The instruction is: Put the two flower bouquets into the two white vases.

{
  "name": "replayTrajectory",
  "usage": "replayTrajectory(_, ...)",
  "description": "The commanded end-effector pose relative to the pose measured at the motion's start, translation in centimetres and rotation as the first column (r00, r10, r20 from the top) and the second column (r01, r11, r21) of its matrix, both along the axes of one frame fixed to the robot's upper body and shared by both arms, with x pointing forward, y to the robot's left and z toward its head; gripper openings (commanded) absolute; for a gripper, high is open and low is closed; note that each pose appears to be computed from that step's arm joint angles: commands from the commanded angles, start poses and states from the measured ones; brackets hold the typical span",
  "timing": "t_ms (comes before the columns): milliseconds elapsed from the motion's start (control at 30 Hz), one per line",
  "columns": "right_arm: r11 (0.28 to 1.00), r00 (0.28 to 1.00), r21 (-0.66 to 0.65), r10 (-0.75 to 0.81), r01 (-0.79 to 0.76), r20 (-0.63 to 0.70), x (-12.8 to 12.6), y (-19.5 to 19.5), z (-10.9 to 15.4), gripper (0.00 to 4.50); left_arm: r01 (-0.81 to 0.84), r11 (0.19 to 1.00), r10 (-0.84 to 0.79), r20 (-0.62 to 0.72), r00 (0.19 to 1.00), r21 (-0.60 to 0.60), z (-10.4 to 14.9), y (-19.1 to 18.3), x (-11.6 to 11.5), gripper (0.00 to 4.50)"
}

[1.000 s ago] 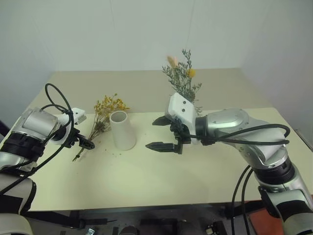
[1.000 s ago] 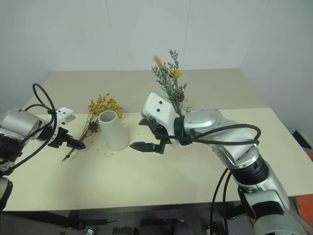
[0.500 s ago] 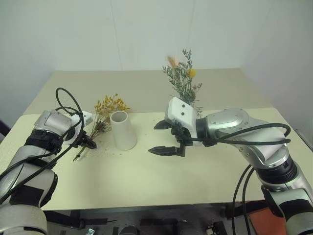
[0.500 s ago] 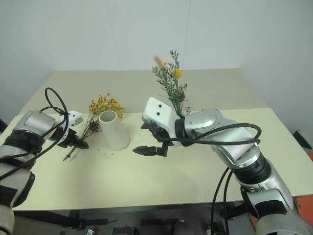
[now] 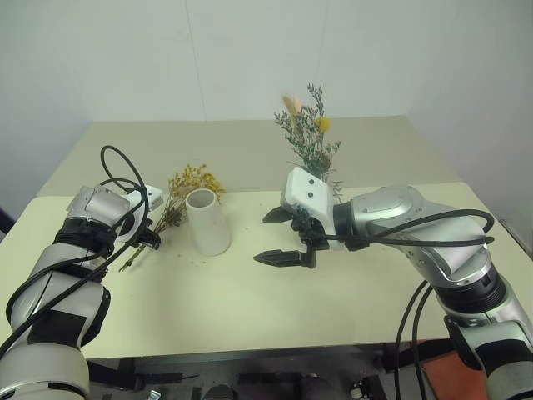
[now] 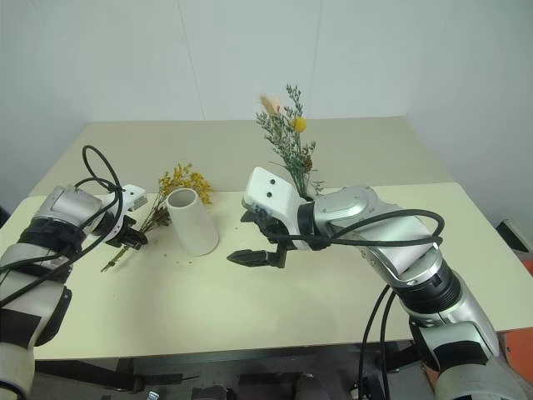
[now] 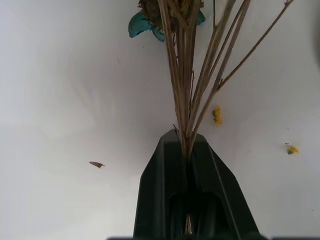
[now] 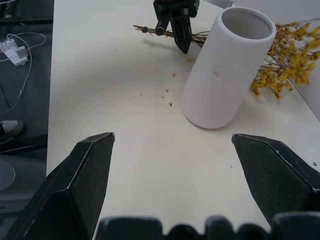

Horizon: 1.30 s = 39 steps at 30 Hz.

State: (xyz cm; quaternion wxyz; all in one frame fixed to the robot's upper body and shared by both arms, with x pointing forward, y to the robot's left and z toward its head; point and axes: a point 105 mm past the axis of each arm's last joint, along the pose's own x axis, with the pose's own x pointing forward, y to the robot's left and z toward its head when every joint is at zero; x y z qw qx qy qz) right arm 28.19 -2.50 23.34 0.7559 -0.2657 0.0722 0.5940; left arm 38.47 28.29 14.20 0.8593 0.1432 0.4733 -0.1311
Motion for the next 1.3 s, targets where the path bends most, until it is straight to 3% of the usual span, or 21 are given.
replayTrajectory(33, 1.0, 0.999, 0.02, 0.004, -0.005, 0.036, -0.3, 0.0, 0.9, 4.5, -0.085, 0.996, 0.084, 0.094, 0.992, 0.006, 2.9, 1.5, 0.2, 0.01)
replayTrajectory(167, 1.0, 1.0, 0.023, 0.002, -0.003, 0.029, -0.4, 0.1, 0.6, 4.5, -0.163, 0.986, 0.157, 0.194, 0.968, 0.016, 5.3, 2.8, -0.3, 0.01)
replayTrajectory(433, 0.991, 0.997, 0.11, -0.078, 0.075, 0.023, 0.3, 0.9, 1.0, 4.5, -0.19, 0.967, 0.245, 0.428, 0.87, -0.168, 12.0, 2.0, -2.1, 0.01)
replayTrajectory(700, 0.961, 0.972, 0.145, -0.235, 0.236, -0.028, 2.3, 1.4, 1.5, 4.5, 0.076, 0.958, 0.118, 0.624, 0.772, -0.276, 18.7, -3.3, -3.4, 0.01)
replayTrajectory(833, 0.954, 0.962, 0.132, -0.261, 0.27, -0.083, 2.7, 1.4, 1.5, 4.5, 0.24, 0.93, 0.018, 0.689, 0.725, -0.277, 20.0, -6.0, -3.8, 0.01)
replayTrajectory(1067, 0.947, 0.948, 0.116, -0.283, 0.301, -0.148, 3.1, 1.5, 1.6, 4.5, 0.385, 0.87, -0.025, 0.753, 0.657, -0.307, 20.8, -8.7, -3.5, 0.01)
replayTrajectory(1300, 0.944, 0.942, 0.104, -0.297, 0.314, -0.154, 3.2, 1.5, 1.6, 4.5, 0.448, 0.81, -0.039, 0.727, 0.686, -0.379, 19.8, -10.3, -3.8, 0.01)
